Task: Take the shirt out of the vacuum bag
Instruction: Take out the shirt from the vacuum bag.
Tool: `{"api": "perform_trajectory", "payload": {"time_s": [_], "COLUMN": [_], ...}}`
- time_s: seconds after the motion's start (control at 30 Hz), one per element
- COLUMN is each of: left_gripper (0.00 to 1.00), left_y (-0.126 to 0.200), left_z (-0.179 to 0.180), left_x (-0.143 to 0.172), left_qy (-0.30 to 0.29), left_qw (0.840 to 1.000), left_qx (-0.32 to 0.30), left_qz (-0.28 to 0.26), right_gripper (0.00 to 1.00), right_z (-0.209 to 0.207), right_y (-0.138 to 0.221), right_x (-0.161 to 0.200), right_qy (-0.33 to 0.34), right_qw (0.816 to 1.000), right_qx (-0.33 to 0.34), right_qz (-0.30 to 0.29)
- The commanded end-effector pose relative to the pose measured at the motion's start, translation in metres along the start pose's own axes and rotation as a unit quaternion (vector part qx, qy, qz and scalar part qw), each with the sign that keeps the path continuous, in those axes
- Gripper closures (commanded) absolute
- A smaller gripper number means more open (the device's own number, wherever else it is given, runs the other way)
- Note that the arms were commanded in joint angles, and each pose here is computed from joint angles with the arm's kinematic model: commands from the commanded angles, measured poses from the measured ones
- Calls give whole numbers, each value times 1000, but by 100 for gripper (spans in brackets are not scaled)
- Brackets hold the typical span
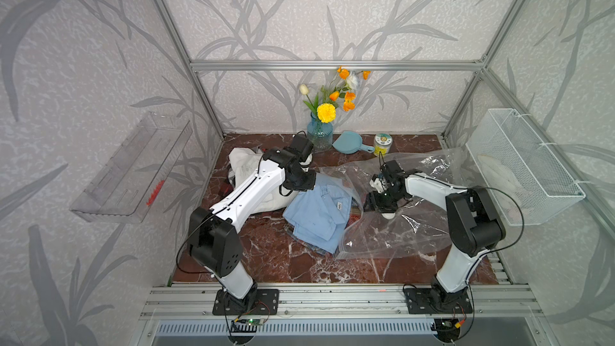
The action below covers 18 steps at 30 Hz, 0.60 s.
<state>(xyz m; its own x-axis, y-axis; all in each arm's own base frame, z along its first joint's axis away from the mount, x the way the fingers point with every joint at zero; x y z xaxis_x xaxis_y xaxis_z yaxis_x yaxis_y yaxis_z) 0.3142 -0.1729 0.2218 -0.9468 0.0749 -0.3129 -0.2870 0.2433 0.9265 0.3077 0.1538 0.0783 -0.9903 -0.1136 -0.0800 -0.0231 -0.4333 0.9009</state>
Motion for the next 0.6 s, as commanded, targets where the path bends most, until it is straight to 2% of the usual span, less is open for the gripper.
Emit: {"api": "perform_trajectory", "payload": {"time_s": [0.0, 0.17, 0.23, 0.33, 0.57], "left_gripper": [100, 100, 100, 100, 100], "left_y": [-3, -23, -39, -50, -22], "left_z": [6, 18, 22, 30, 26], "left_x": [10, 17, 23, 28, 15], "left_qy": [16, 37, 40, 46, 41], "left_qw": [1000, 999, 997, 996, 999], "left_qx": [3, 4, -6, -23, -20], "left_qz": [13, 34, 59, 66, 29], "right_gripper": [31, 30, 30, 30, 30], "right_z": [-3, -4, -3, -3, -5], "right_y": [-3, -4, -3, -1, -2], "right_x": [-4, -5, -5, -4, -4], "right_qy": [-11, -14, -14, -11, -14], "right_qw": [1000, 1000, 1000, 1000, 1000], "right_qx": [11, 11, 11, 12, 12], "right_qz": [2, 1, 0, -1, 0]}}
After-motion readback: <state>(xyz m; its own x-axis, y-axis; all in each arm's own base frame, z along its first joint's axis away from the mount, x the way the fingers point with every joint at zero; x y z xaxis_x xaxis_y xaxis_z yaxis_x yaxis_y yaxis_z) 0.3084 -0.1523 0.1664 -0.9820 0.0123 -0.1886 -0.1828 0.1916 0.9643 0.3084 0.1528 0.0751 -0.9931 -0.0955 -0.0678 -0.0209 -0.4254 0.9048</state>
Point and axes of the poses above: each gripper's point midway between its finger pads, its own y axis back along the fingers, its own z axis along the line the jaws close on, x = y × z, the point moved 5 cm from there along y, back along the fingers, and after that the axes turned 3 degrees about y, right-handed, at the moved point
